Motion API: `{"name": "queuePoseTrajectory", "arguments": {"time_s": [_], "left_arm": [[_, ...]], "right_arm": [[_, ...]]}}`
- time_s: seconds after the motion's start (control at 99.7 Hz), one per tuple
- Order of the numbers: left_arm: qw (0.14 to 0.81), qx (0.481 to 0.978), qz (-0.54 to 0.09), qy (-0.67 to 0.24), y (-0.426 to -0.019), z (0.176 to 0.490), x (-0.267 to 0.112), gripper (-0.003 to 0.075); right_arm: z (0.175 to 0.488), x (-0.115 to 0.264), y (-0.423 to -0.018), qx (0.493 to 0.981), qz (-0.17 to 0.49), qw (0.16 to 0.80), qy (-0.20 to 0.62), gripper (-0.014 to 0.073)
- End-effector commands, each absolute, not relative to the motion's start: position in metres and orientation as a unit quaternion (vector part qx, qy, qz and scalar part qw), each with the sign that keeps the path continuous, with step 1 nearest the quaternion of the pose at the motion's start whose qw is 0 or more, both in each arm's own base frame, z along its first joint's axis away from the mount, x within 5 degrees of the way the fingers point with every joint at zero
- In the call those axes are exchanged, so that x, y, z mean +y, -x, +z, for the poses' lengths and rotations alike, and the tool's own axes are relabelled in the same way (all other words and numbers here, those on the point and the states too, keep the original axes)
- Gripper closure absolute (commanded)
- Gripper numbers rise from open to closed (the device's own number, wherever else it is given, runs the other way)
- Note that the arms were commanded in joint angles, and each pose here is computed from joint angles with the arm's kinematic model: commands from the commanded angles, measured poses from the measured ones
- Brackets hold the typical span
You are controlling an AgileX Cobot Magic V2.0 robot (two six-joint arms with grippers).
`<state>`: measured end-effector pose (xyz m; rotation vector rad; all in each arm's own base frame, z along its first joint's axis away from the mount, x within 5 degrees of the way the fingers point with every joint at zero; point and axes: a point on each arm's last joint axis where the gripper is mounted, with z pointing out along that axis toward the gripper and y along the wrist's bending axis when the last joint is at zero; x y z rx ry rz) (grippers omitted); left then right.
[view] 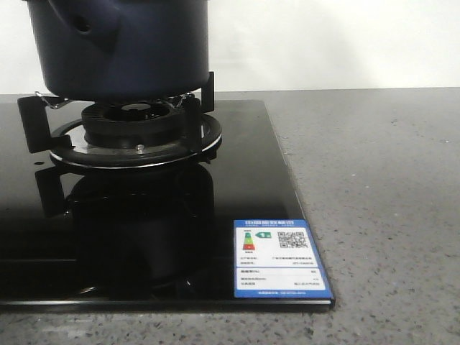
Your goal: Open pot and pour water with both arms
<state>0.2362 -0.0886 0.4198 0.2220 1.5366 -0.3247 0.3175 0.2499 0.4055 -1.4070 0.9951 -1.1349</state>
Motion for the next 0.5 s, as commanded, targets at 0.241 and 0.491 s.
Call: {"name": "queuePoseTrajectory", "arguments": {"time_s": [0.241,0.491], "left_arm": [[0.754,0.643,-0.116,-0.067,-0.230,0.446,-0.071,0.0362],[0.745,0.660,-0.084,-0.045,-0.236,0.443,-0.049,0.0362]], "right_arm": [[0.444,0.239,-0.305,0.375,-0.515,0.537,0.553,0.0317],[0.444,0.240,-0.305,0.374,-0.512,0.539,0.555,0.0317]]}}
